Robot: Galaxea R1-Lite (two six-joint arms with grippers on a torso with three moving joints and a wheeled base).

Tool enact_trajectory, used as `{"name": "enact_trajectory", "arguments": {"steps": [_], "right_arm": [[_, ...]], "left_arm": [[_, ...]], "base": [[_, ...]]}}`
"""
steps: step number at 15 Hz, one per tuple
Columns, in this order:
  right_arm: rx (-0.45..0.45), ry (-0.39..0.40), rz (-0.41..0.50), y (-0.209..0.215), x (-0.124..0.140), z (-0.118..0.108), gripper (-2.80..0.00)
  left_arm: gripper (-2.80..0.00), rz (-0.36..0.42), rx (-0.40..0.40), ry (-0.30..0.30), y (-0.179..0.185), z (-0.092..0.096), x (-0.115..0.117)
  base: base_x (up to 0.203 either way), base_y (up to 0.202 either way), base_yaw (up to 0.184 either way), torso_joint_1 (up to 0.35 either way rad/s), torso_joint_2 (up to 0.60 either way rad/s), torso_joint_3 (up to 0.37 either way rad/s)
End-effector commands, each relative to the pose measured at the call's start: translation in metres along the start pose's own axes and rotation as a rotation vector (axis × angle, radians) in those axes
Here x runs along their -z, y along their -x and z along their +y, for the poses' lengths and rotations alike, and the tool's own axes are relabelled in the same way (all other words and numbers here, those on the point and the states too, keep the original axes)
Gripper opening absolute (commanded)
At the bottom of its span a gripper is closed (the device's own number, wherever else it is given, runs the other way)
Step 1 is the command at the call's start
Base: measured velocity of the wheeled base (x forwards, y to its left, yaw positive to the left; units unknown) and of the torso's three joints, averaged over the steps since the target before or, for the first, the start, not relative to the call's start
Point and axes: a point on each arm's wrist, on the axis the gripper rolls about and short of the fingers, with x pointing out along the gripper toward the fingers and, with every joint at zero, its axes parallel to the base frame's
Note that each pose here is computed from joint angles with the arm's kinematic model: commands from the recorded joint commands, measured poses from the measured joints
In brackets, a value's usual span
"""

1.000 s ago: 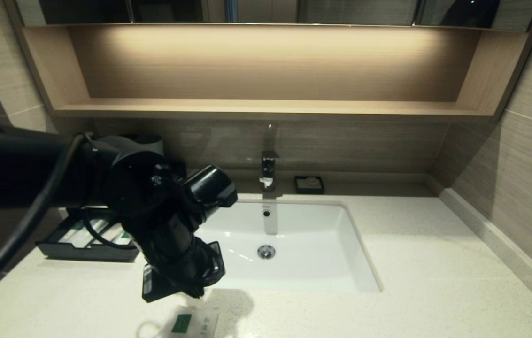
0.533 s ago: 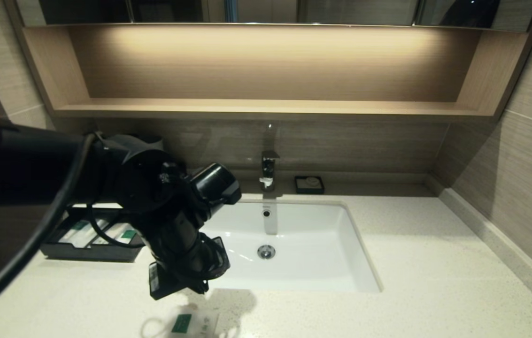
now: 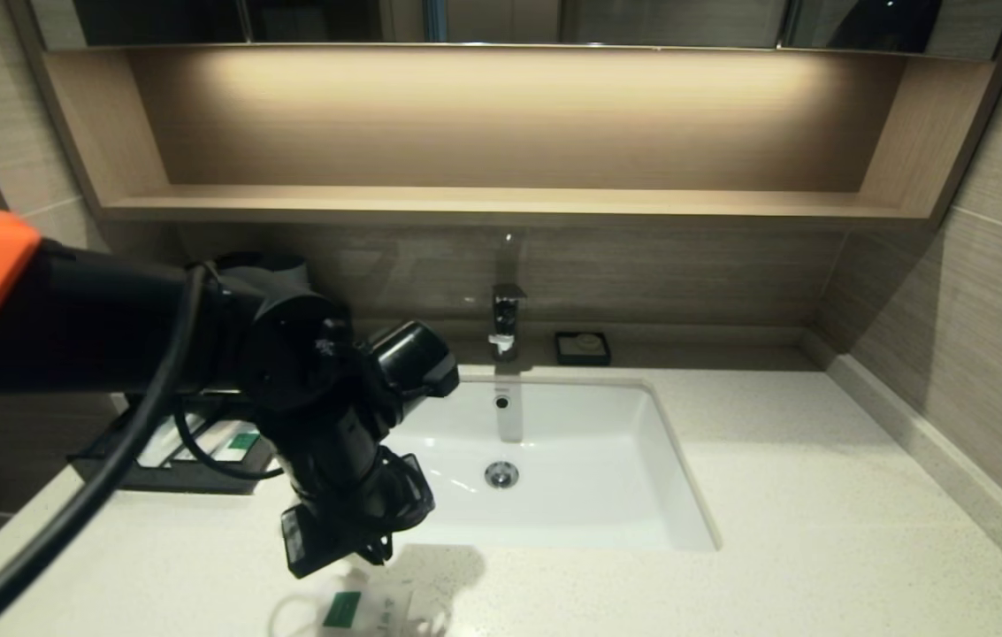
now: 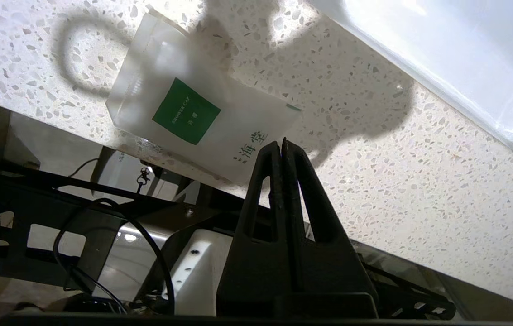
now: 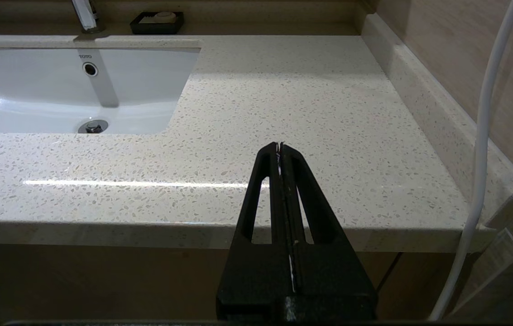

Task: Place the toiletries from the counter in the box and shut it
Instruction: Pick up the bathroom toiletry

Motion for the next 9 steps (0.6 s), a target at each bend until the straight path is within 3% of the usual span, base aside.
{"name": "enact_trajectory", "arguments": {"steps": [1,9], "right_arm": [[0.000,0.000,0.001,0.000,0.000,0.000,-2.80],[0.000,0.000,0.000,0.000,0.000,0.000,-2.80]], "left_arm": [[-2.80,0.000,0.000,0.029,-0.001,-0.002,-0.002],[-2.80,0.010,-0.023,0.064,-0.015,-0.008,-0.004]], "base": [[0.000,0.000,0.000,0.000,0.00,0.000],[0.000,0.000,0.000,0.000,0.00,0.000]]}}
